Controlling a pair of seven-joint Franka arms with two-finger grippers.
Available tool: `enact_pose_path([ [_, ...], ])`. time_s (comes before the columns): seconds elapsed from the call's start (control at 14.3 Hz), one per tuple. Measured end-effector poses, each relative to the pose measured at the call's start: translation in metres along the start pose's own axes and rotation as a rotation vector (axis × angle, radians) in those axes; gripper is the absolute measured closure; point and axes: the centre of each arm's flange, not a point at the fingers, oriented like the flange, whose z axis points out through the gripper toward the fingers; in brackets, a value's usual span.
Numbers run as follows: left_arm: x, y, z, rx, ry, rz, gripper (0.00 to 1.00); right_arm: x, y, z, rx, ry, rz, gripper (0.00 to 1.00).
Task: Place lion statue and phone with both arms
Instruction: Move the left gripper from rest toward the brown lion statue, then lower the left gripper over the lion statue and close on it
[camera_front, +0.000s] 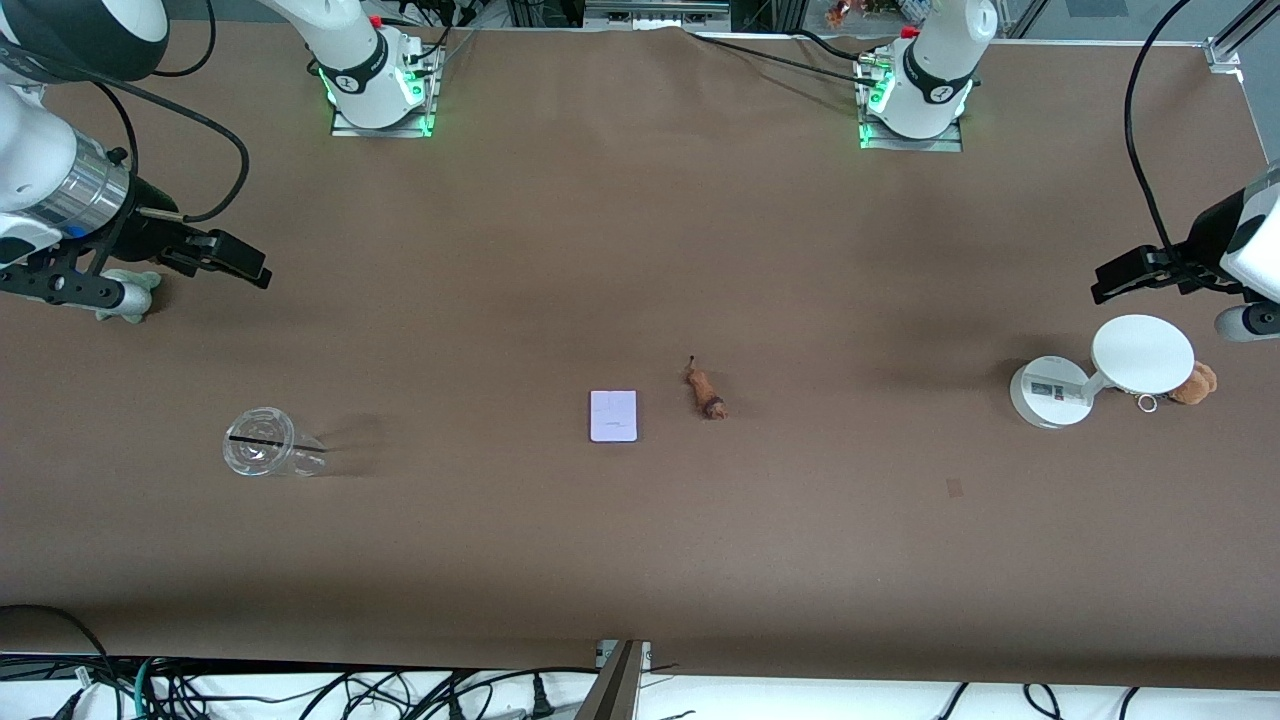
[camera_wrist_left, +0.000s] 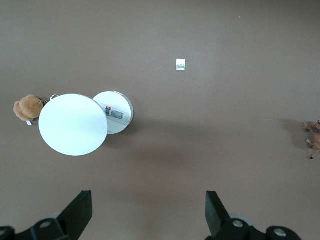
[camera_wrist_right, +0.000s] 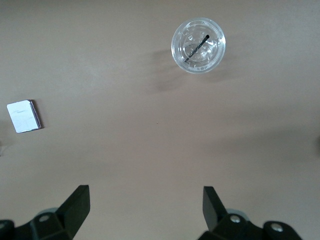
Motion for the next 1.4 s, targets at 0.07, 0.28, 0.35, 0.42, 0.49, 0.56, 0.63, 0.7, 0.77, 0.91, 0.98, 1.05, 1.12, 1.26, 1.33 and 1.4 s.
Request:
enact_pose_path([
  [0.07,0.000,0.000,0.000,0.000,0.000,0.000,0.00,0.000,0.000,0.000,0.000,0.000,-0.001,0.00],
  [0.28,0.001,0.001,0.001,0.000,-0.001,0.002,0.00,0.000,0.000,0.000,-0.002,0.000,-0.001,0.00],
  [0.35,0.001,0.001,0.001,0.000,-0.002,0.002,0.00,0.000,0.000,0.000,-0.002,0.000,-0.002,0.00],
  [0.42,0.002,0.001,0.003,0.000,-0.005,0.002,0.00,0.000,0.000,0.000,-0.002,0.000,-0.002,0.00],
  [0.49,0.002,0.001,0.004,0.000,-0.007,0.002,0.00,0.000,0.000,0.000,-0.003,0.001,-0.005,0.00],
  [0.56,0.003,0.002,0.005,-0.001,-0.009,0.003,0.00,0.000,0.000,0.000,-0.004,0.001,-0.017,0.00],
  [0.63,0.004,0.004,0.007,-0.001,-0.012,0.006,0.00,0.000,0.001,0.000,-0.011,0.002,-0.038,0.00],
  [0.7,0.005,0.007,0.010,-0.002,-0.017,0.012,0.00,0.000,0.002,0.000,-0.022,0.005,-0.060,0.00],
  [0.77,0.007,0.012,0.015,-0.002,-0.025,0.020,0.00,0.001,0.003,0.000,-0.031,0.007,-0.080,0.00],
  [0.91,0.017,0.027,0.024,-0.006,-0.024,0.043,0.00,0.001,0.003,0.000,-0.036,0.007,-0.105,0.00],
  [0.98,0.025,0.038,0.029,-0.009,-0.024,0.057,0.00,0.001,0.003,0.000,-0.036,0.007,-0.110,0.00],
  [1.05,0.031,0.054,0.036,-0.014,-0.032,0.057,0.00,0.001,0.003,0.000,-0.036,0.007,-0.112,0.00],
  [1.12,0.035,0.073,0.046,-0.027,-0.042,0.041,0.00,0.001,0.003,0.000,-0.037,0.007,-0.113,0.00],
  [1.26,0.042,0.124,0.069,-0.047,-0.039,0.005,0.00,0.001,0.002,0.000,-0.037,0.007,-0.115,0.00],
  [1.33,0.043,0.152,0.082,-0.050,-0.033,-0.006,0.00,0.001,0.002,0.000,-0.037,0.007,-0.116,0.00],
  [1.4,0.043,0.182,0.097,-0.054,-0.023,-0.022,0.00,0.001,0.002,0.000,-0.037,0.007,-0.116,0.00],
])
